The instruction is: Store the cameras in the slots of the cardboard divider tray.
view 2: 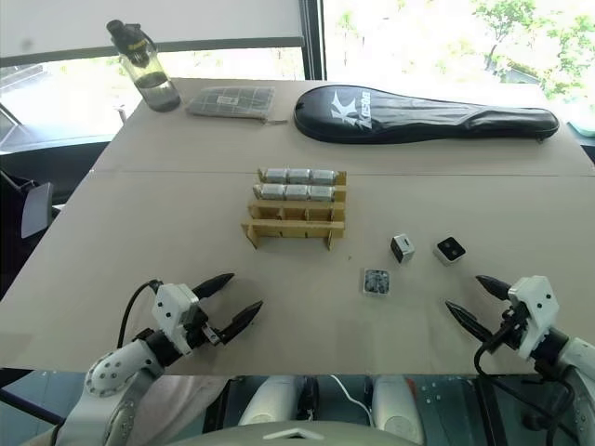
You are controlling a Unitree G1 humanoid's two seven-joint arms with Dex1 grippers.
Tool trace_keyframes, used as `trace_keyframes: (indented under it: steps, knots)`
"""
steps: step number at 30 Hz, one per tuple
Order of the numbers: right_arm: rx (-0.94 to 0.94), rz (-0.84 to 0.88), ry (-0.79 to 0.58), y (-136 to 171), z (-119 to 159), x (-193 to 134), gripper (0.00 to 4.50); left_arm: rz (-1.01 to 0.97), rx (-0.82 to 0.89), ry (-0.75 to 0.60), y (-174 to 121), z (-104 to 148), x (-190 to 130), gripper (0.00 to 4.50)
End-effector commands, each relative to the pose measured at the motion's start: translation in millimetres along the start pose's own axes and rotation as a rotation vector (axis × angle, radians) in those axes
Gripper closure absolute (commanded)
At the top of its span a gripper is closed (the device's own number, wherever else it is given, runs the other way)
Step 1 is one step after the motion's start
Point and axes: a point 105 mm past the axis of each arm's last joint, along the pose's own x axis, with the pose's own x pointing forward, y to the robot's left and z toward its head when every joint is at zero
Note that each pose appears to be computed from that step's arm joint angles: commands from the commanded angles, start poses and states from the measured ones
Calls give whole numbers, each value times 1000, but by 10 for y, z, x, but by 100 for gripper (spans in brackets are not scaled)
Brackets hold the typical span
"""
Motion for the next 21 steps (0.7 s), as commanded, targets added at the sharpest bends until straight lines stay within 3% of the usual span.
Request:
trace_keyframes:
  steps: [1, 9, 21]
  knots:
    - [-31, -11, -18, -52, 66, -28, 0, 19, -4, 18, 35, -103, -54, 2]
    - [-20, 2, -1, -45, 18, -13, 0, 23, -16, 14, 53, -207, -81, 2]
    - [-15, 0, -3, -9, -12, 16, 0, 5, 4, -27, 4, 54, 41, 2]
